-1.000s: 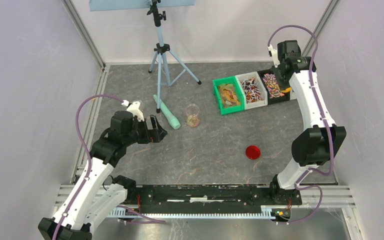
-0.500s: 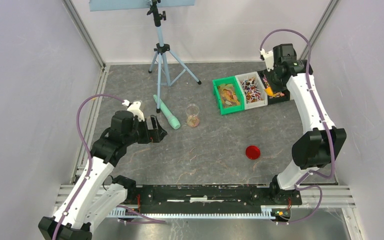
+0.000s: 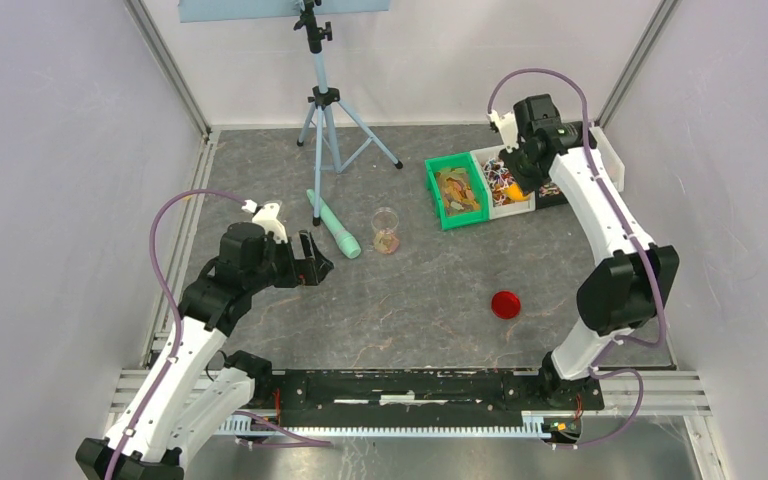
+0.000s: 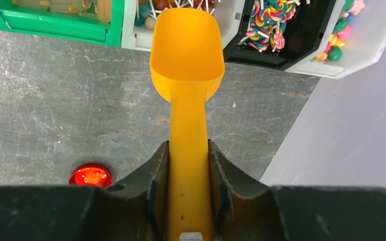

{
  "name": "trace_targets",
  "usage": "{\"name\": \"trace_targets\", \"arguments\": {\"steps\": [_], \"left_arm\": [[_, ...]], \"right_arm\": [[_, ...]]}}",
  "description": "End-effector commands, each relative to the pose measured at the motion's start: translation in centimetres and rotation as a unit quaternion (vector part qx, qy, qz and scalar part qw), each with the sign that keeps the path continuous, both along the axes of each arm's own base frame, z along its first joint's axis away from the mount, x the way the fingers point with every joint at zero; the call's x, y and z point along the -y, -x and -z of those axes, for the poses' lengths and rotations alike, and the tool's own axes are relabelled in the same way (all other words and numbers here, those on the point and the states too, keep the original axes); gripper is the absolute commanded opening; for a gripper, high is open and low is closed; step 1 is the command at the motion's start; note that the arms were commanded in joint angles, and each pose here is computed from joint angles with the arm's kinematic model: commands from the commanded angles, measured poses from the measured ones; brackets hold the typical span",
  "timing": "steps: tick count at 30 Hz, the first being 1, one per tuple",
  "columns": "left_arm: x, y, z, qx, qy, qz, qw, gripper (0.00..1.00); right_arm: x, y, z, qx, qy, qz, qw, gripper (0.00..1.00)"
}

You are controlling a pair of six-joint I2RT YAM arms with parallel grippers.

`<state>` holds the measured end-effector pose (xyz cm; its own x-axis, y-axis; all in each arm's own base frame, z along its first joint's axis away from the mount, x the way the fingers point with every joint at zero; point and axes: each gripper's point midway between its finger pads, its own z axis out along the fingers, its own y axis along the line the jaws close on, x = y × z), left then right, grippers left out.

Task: Pack the candies
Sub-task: Scoop the fake candies from the storage box.

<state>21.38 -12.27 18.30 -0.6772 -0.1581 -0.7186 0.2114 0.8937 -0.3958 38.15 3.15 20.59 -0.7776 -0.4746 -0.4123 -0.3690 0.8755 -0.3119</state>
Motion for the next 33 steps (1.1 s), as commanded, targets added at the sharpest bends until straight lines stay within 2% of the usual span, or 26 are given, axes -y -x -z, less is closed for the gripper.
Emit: {"name": "trace_targets", "arguments": {"steps": [1, 19, 33], "left_arm": [[-0.3, -0.6, -1.6, 0.04, -0.011, 0.002, 0.999, 1.0], [-0.7, -0.7, -1.6, 0.04, -0.018, -0.007, 0.999, 1.0], [-1.1, -0.8, -1.5, 0.039, -0.025, -0.016, 0.999, 1.0]], "right_arm": [[-0.3, -1.6, -1.0, 0.019, 0.001, 0.007, 1.0, 0.0], [0.0, -4.0, 2.2, 0.001, 0.027, 0.006, 1.0, 0.0], [-1.3, -5.0, 4.5, 0.032, -0.026, -0.007, 0.999, 0.0]]}}
